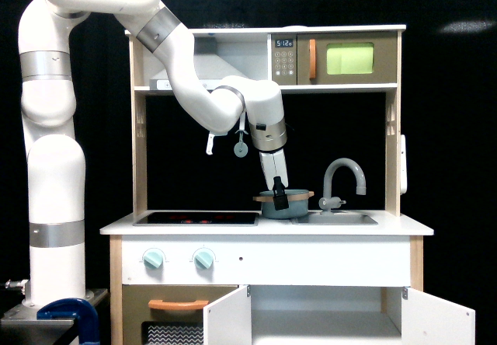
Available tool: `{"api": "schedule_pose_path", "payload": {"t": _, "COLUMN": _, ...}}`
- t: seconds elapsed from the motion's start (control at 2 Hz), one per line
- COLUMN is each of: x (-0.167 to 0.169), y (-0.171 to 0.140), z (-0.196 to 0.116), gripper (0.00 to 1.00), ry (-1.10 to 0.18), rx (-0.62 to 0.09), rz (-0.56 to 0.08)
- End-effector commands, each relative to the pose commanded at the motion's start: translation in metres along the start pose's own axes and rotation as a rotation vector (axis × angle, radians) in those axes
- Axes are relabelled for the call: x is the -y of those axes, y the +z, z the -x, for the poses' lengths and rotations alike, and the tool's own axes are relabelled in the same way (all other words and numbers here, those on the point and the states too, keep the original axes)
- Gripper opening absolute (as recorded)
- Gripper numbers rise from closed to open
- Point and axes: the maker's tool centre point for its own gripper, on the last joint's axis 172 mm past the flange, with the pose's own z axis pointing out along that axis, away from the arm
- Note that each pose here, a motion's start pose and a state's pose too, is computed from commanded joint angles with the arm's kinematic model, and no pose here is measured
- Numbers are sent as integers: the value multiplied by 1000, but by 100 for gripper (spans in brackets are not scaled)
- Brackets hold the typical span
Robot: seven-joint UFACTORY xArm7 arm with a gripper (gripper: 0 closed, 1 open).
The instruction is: Put the bowl inside the kitchen cabinet
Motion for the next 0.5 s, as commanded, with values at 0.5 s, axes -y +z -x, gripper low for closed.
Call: {"api": "schedule_pose_path", "payload": {"t": 0.5, "x": 2, "y": 7, "z": -6, "gripper": 0, "ry": 0, "rx": 0, "rz": 0}}
